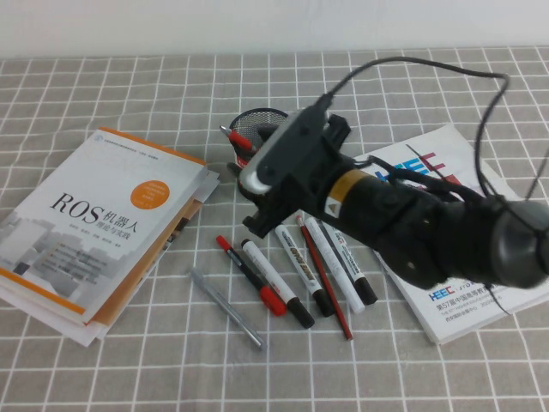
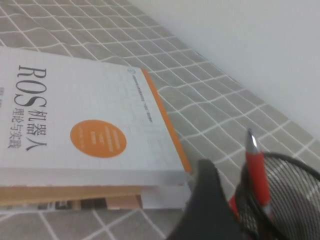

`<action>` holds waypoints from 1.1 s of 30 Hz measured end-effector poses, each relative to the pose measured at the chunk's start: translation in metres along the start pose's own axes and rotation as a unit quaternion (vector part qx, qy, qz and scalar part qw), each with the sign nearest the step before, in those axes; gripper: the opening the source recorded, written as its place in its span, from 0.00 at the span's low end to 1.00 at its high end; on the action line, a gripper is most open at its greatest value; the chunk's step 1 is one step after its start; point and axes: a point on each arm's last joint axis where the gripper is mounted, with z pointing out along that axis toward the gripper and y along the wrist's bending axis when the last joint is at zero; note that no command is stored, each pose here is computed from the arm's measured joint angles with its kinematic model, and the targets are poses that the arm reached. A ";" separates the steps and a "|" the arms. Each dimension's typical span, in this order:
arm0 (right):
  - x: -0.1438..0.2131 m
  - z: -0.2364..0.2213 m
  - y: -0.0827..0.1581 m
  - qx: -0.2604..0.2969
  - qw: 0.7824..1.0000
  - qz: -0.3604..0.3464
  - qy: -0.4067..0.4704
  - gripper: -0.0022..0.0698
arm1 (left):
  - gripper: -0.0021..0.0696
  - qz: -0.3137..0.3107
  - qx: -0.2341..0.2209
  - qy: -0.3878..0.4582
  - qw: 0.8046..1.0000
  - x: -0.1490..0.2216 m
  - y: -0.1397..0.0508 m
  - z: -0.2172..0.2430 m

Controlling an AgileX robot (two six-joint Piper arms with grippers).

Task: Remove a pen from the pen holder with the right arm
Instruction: 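Take a marker out of the pen holder and lay it on the table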

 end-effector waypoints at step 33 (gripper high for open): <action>0.006 0.105 -0.017 0.012 0.999 0.003 0.053 0.57 | 0.02 0.000 0.000 0.000 1.000 0.000 0.000 0.000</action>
